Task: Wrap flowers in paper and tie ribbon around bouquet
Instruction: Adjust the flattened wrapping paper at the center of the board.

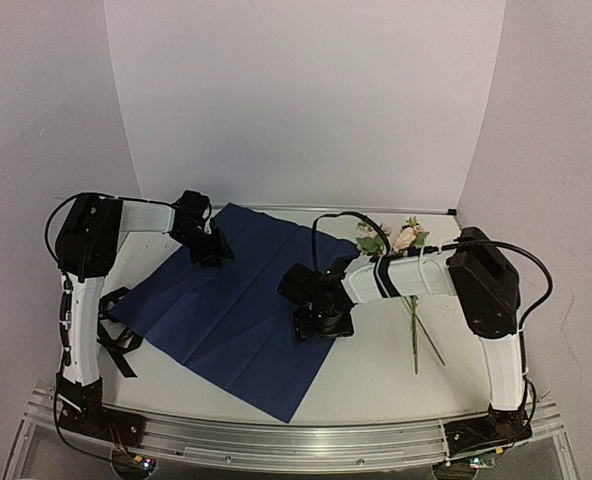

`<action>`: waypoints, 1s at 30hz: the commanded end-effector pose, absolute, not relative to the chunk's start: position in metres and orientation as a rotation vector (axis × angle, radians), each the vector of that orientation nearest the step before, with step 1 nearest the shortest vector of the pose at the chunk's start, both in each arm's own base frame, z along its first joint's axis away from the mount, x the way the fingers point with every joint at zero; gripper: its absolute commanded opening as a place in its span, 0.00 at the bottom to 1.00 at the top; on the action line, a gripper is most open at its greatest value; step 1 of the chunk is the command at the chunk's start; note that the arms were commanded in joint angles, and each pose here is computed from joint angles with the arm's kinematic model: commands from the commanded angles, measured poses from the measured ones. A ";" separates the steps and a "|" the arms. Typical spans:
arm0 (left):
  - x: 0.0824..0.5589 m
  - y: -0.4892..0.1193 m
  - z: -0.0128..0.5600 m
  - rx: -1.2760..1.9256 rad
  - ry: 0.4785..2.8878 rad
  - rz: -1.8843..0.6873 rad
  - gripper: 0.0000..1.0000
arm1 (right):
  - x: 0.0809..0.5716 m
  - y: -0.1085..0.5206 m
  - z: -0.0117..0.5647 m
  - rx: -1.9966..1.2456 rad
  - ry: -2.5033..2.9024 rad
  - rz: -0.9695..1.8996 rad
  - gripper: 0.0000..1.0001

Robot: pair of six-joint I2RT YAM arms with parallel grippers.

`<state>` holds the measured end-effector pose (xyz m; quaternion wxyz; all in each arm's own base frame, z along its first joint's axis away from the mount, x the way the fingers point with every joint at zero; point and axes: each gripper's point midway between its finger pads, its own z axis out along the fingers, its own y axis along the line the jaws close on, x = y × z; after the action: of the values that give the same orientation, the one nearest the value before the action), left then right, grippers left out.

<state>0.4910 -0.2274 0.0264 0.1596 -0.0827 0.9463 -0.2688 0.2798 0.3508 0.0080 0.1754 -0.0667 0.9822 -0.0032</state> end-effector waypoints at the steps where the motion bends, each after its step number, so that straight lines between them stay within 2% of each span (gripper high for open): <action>1: 0.485 -0.204 0.000 -0.252 2.792 -0.611 0.44 | 0.271 0.331 0.028 -0.160 2.811 -0.041 0.78; 8: 0.497 -0.211 0.009 -0.203 2.778 -0.622 0.45 | 0.269 0.309 0.045 -0.119 2.789 -0.039 0.79; 12: 0.500 -0.216 0.021 -0.163 2.751 -0.632 0.48 | 0.282 0.311 0.075 -0.120 2.728 0.015 0.80; 21: 0.514 -0.249 0.089 -0.025 2.609 -0.659 0.55 | 0.326 0.289 0.144 -0.064 2.594 0.078 0.88; 26: 0.500 -0.278 0.113 0.044 2.577 -0.697 0.57 | 0.346 0.254 0.157 0.006 2.559 0.028 0.94; 30: 0.475 -0.311 0.111 0.094 2.593 -0.729 0.57 | 0.361 0.220 0.165 0.062 2.536 -0.022 0.98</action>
<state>0.4917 -0.2762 0.0674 0.1932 0.0064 0.9509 -0.2418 0.3479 0.2562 0.1437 0.2705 0.0102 0.9625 0.0208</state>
